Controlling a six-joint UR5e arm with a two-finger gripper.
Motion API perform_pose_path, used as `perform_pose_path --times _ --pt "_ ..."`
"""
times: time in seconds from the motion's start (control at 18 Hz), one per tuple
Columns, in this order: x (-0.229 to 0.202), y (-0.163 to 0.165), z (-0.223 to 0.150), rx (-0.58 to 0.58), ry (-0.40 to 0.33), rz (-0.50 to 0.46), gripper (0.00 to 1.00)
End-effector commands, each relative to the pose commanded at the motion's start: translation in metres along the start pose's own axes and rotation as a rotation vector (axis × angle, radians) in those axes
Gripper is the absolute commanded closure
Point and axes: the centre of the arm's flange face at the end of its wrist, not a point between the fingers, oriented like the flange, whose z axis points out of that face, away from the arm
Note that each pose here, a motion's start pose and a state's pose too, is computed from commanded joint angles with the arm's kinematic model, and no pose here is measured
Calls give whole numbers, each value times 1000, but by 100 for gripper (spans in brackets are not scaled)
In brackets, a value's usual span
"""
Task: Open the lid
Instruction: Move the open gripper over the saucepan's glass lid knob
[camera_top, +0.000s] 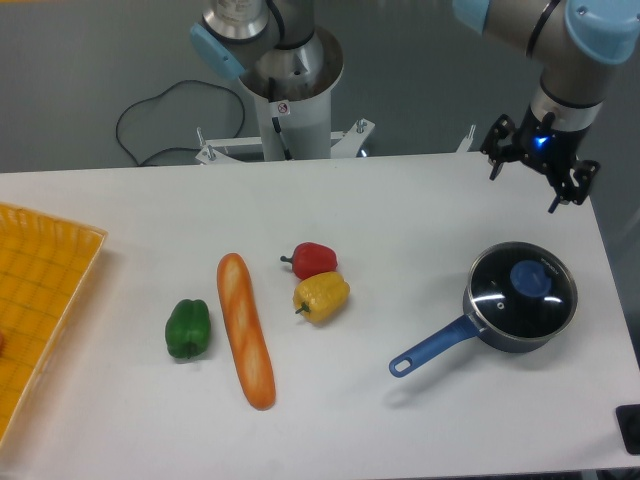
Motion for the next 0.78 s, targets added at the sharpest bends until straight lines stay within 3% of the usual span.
perform_pose_path --times 0.5,0.78 --pt "9 -6 16 0 21 8 0" --pt "22 -23 45 6 -57 -18 0"
